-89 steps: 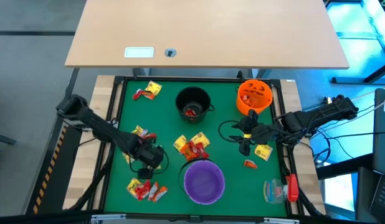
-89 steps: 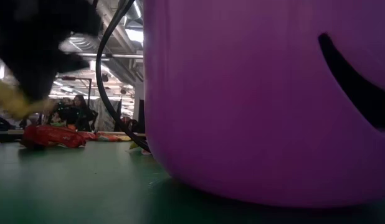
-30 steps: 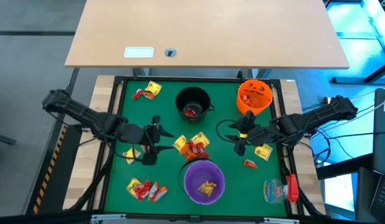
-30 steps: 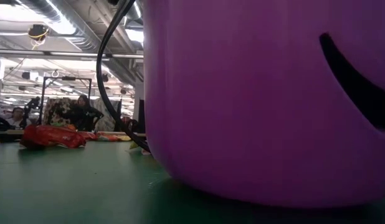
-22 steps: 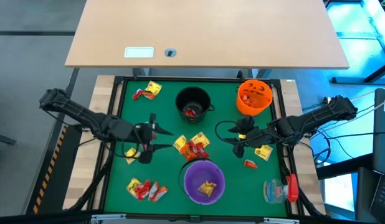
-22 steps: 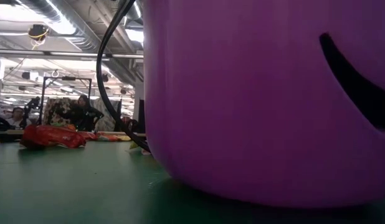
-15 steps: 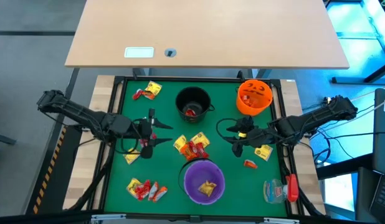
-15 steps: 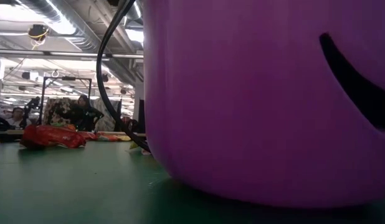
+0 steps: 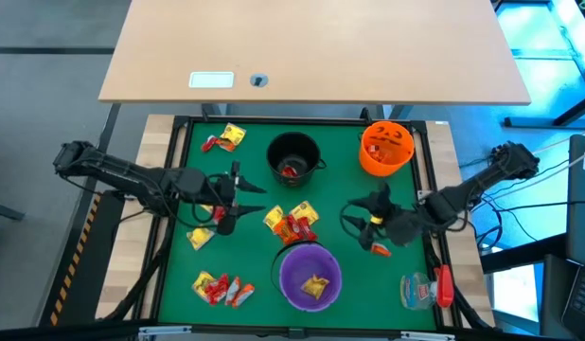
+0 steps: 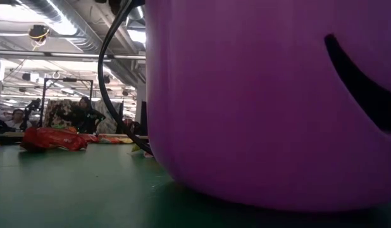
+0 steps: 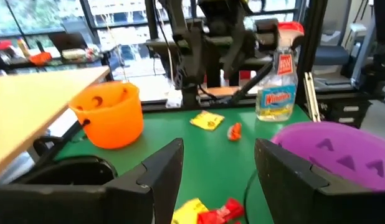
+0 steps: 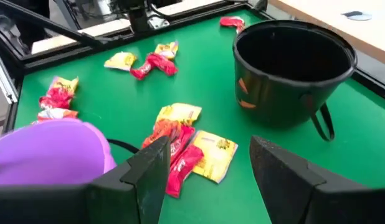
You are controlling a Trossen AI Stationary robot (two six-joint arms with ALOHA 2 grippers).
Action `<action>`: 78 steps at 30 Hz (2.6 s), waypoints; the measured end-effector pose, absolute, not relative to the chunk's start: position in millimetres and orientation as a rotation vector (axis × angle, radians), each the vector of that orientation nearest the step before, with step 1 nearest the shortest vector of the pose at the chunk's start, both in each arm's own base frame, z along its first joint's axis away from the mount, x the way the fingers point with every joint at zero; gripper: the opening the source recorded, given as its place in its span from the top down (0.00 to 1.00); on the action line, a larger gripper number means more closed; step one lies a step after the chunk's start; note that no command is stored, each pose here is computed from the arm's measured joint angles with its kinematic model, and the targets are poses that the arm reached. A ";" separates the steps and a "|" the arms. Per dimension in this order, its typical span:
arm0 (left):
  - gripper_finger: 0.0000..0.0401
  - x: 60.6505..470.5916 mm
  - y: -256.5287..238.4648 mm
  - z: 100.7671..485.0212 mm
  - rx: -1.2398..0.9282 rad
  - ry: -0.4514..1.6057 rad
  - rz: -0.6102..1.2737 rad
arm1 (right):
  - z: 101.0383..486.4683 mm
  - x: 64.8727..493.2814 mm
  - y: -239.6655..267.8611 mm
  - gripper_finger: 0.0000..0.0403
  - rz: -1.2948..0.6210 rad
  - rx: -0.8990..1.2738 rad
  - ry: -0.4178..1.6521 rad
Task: Sort candy
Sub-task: Put the yellow candy into the purple bucket
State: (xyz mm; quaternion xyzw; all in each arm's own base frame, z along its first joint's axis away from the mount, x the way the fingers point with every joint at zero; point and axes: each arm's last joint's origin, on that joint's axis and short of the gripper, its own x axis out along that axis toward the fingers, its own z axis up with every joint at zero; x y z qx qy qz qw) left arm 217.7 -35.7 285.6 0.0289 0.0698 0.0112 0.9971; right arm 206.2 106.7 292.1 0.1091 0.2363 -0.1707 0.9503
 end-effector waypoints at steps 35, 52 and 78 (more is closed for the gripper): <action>0.53 211.8 -14.5 275.4 -0.007 0.276 0.102 | 240.2 135.5 71.1 0.46 -0.309 0.527 0.514; 0.53 171.7 -11.5 233.0 -0.292 0.834 0.254 | 234.4 132.5 68.8 0.46 -0.359 0.506 0.560; 0.53 148.3 -62.0 180.0 -0.480 1.527 0.447 | 232.1 130.1 66.5 0.46 -0.379 0.414 0.580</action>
